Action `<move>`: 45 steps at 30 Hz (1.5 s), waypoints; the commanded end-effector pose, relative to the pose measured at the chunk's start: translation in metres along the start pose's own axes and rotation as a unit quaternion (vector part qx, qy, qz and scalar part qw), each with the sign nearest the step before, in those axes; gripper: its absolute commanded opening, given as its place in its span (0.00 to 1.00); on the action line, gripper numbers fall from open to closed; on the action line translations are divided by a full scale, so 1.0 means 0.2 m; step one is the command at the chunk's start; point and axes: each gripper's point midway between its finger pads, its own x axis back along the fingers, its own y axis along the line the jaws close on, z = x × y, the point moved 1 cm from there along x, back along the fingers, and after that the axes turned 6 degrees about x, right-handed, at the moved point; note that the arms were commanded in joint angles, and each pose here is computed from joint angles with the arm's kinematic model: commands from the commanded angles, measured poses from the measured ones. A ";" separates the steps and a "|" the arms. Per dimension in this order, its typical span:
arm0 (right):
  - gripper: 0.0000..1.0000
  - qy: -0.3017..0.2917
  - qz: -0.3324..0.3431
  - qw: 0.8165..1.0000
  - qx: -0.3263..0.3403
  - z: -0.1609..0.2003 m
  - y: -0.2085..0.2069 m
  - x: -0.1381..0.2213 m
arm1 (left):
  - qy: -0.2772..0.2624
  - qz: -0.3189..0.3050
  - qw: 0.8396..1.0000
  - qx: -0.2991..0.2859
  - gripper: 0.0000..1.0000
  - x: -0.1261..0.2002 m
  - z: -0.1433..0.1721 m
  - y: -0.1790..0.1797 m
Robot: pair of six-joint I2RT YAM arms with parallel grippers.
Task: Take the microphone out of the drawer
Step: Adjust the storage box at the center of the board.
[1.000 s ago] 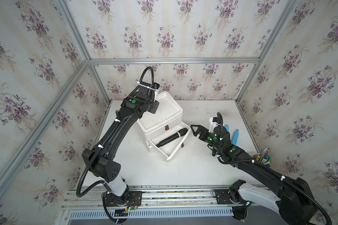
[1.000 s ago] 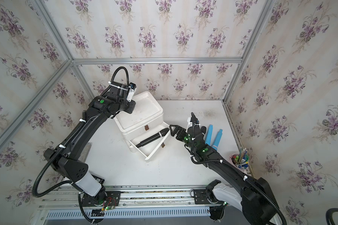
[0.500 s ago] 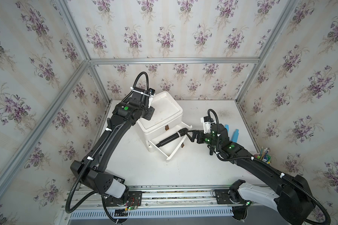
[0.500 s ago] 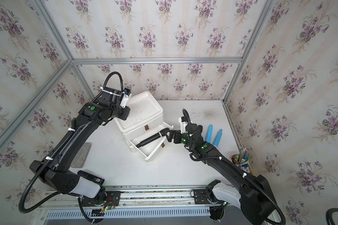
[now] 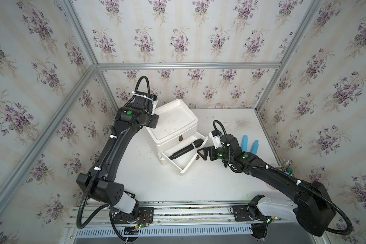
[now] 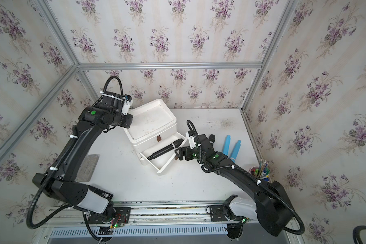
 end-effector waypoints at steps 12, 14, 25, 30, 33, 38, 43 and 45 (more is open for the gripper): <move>1.00 0.020 -0.066 0.997 -0.026 0.30 0.17 -0.01 | 0.044 0.031 0.998 0.022 0.35 -0.28 -0.12 0.05; 1.00 0.019 -0.069 0.997 -0.032 0.30 0.17 -0.02 | 0.037 0.049 0.998 0.019 0.36 -0.27 -0.14 0.03; 1.00 0.009 -0.075 0.996 -0.050 0.25 0.19 -0.06 | -0.002 0.052 0.999 0.006 0.46 -0.16 -0.23 0.05; 1.00 0.012 -0.074 0.996 -0.049 0.26 0.19 -0.05 | 0.029 0.059 0.998 -0.001 0.48 -0.29 -0.18 0.06; 1.00 0.013 -0.079 0.996 -0.051 0.28 0.19 -0.04 | 0.042 0.063 0.997 0.000 0.48 -0.36 -0.17 0.07; 1.00 0.020 -0.076 0.995 -0.062 0.33 0.17 -0.06 | 0.062 0.090 0.994 -0.001 0.39 -0.41 -0.12 0.03; 1.00 0.014 -0.073 0.995 -0.073 0.31 0.16 -0.08 | 0.079 0.090 0.993 0.010 0.29 -0.39 -0.04 0.02; 1.00 0.016 -0.070 0.995 -0.072 0.29 0.16 -0.09 | 0.089 0.075 0.993 0.019 0.27 -0.36 0.01 0.03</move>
